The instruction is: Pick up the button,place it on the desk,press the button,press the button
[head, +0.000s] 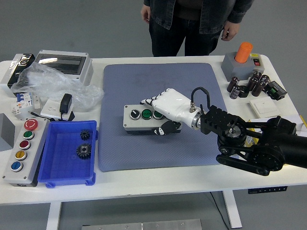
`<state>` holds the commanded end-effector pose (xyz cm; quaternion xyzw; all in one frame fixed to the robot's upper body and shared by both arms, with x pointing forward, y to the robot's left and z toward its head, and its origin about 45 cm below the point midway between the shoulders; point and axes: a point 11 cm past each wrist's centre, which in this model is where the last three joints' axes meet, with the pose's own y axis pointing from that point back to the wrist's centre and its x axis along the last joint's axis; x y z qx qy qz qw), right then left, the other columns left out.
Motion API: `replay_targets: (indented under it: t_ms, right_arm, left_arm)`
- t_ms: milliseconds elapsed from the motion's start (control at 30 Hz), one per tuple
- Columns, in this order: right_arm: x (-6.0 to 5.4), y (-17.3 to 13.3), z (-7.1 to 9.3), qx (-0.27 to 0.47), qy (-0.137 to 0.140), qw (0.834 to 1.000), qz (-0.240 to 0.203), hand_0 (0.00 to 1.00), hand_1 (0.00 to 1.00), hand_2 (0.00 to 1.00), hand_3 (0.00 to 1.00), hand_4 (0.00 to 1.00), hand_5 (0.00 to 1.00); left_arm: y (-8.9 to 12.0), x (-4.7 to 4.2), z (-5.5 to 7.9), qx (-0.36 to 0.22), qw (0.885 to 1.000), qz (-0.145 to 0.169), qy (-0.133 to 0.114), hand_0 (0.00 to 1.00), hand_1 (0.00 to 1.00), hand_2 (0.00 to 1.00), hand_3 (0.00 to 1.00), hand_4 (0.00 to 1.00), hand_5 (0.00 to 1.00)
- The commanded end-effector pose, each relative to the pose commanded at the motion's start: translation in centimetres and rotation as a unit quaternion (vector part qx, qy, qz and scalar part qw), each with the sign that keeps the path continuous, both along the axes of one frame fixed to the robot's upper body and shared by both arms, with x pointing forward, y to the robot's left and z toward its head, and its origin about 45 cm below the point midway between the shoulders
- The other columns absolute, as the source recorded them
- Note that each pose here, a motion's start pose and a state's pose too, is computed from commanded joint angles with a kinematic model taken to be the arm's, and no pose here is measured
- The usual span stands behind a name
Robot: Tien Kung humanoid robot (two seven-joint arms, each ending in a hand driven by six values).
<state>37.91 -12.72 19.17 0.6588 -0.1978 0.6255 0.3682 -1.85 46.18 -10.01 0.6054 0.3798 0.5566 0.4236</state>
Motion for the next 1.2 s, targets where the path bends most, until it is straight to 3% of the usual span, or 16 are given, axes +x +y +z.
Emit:
replay_targets:
  t_ms: [600,633,800,833,1000,1033,1200]
  right_arm:
    - [0.36,-0.25,-0.55,-0.004,0.013,1.0,-0.007,0.541,0.543,0.434,0.381,0.581,0.006]
    - [0.36,-0.29,-0.61,-0.005,0.014,1.0,-0.008,0.539,0.609,0.59,0.385,0.58,0.002]
    - [0.4,-0.57,-0.83,-0.008,0.018,1.0,-0.015,0.539,0.609,0.59,0.385,0.58,0.002]
    - [0.41,-0.6,-0.84,-0.009,0.018,1.0,-0.016,0.588,0.641,0.654,0.495,0.605,0.034]
    - [0.51,-0.61,-0.73,-0.009,0.021,1.0,-0.019,0.588,0.641,0.654,0.495,0.605,0.034]
    - [0.52,-0.59,-0.69,-0.009,0.022,1.0,-0.019,0.665,0.665,0.698,0.683,0.727,0.235]
    - [0.62,-0.55,-0.53,-0.007,0.023,0.999,-0.021,0.665,0.665,0.698,0.683,0.727,0.235]
  left_arm:
    - [-0.01,-0.09,0.0,-0.001,1.0,0.0,0.0,0.667,0.692,0.624,0.647,0.672,0.348]
    - [-0.01,-0.07,0.0,-0.001,1.0,-0.001,0.0,0.667,0.692,0.624,0.647,0.673,0.35]
    - [0.02,-0.02,0.01,-0.001,1.0,-0.001,0.0,0.667,0.692,0.624,0.647,0.673,0.35]
    - [0.03,-0.03,0.02,-0.001,1.0,-0.001,0.0,0.667,0.692,0.624,0.648,0.672,0.351]
    - [0.07,-0.1,0.03,0.0,1.0,-0.001,0.0,0.667,0.692,0.624,0.648,0.672,0.351]
    - [0.06,-0.09,0.03,0.0,1.0,-0.001,0.0,0.667,0.692,0.624,0.647,0.673,0.352]
    - [0.0,-0.04,0.0,-0.001,1.0,-0.002,0.0,0.667,0.692,0.624,0.647,0.673,0.352]
